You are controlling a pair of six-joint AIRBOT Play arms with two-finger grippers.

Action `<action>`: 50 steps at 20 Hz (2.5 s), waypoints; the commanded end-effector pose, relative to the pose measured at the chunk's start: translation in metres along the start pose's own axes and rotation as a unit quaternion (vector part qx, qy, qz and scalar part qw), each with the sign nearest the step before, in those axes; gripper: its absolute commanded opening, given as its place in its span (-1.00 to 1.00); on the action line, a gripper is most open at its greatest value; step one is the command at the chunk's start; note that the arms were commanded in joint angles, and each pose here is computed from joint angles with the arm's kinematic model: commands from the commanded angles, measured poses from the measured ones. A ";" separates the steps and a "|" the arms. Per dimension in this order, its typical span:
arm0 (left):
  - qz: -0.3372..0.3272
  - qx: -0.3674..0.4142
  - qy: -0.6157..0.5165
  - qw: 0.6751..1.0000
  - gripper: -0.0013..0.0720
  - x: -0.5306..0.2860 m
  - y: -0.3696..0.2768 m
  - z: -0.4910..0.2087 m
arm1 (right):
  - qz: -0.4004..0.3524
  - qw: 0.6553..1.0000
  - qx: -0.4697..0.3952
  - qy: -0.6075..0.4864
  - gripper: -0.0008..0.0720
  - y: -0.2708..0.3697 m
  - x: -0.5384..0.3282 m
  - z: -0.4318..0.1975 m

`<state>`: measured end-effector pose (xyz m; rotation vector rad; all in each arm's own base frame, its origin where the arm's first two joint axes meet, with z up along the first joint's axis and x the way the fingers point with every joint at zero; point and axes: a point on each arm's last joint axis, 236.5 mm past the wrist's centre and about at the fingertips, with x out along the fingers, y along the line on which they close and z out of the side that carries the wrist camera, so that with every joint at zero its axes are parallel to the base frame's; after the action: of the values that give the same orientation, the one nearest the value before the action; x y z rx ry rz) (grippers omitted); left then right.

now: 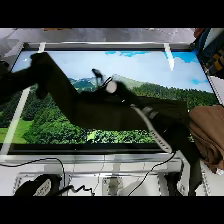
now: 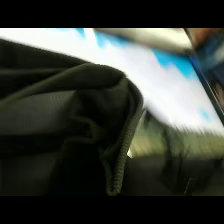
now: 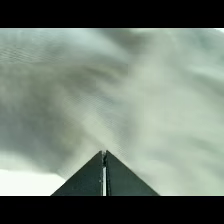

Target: Fold the clothes and pants, and hang the long-sleeved shirts on hangers.

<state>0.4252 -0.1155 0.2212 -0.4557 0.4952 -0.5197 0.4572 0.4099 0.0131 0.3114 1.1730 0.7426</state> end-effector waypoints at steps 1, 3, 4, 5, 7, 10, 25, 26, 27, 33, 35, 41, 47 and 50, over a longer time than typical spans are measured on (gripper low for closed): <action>-0.062 0.007 0.105 0.993 -0.91 0.061 -0.041 -0.073 | -0.108 0.993 -0.023 0.037 -0.90 -0.099 -0.108 0.008; -0.096 0.010 0.175 0.980 -0.91 0.098 -0.072 -0.134 | -0.136 0.991 -0.008 -0.013 -0.89 -0.135 -0.176 0.032; -0.108 0.014 0.202 0.973 -0.91 0.112 -0.086 -0.161 | -0.147 0.988 0.004 -0.042 -0.89 -0.151 -0.208 0.043; -0.120 0.020 0.228 0.966 -0.91 0.121 -0.101 -0.187 | -0.159 0.985 0.020 -0.070 -0.89 -0.167 -0.240 0.050; -0.141 0.044 0.266 0.952 -0.87 0.130 -0.123 -0.230 | -0.180 0.976 0.049 -0.108 -0.89 -0.194 -0.290 0.054; -0.154 0.076 0.273 0.947 0.90 0.132 -0.127 -0.240 | -0.199 0.970 0.088 -0.110 -0.89 -0.226 -0.329 0.039; 0.094 -0.059 0.323 0.940 0.90 0.037 0.195 -0.213 | -0.183 0.975 0.124 -0.017 -0.89 -0.271 -0.282 -0.025; 0.076 -0.079 0.321 0.941 0.91 0.049 0.194 -0.221 | -0.180 0.976 0.120 -0.012 -0.89 -0.267 -0.277 -0.025; 0.062 -0.095 0.314 0.943 0.91 0.061 0.194 -0.228 | -0.178 0.978 0.110 -0.009 -0.89 -0.262 -0.272 -0.024; 0.033 -0.117 0.332 0.936 0.52 0.099 0.177 -0.265 | -0.171 0.984 0.050 -0.012 -0.89 -0.231 -0.244 -0.008; 0.015 -0.106 0.347 0.932 -0.42 0.105 0.157 -0.274 | -0.171 0.984 0.034 -0.025 -0.89 -0.223 -0.236 0.001; 0.016 -0.085 0.332 0.939 -0.92 0.088 0.121 -0.231 | -0.160 0.987 -0.002 -0.017 -0.89 -0.192 -0.212 0.004; 0.203 -0.041 0.286 0.936 -0.92 -0.017 0.098 -0.112 | -0.138 0.990 -0.031 0.024 -0.89 -0.156 -0.186 -0.012; 0.247 -0.026 0.207 0.946 -0.92 -0.064 0.075 -0.065 | -0.121 0.989 -0.058 0.058 -0.89 -0.125 -0.166 -0.027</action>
<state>0.3894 -0.0735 0.0960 -0.2590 1.0959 -0.2951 0.4647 0.1765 0.0510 0.0653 1.2106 0.5575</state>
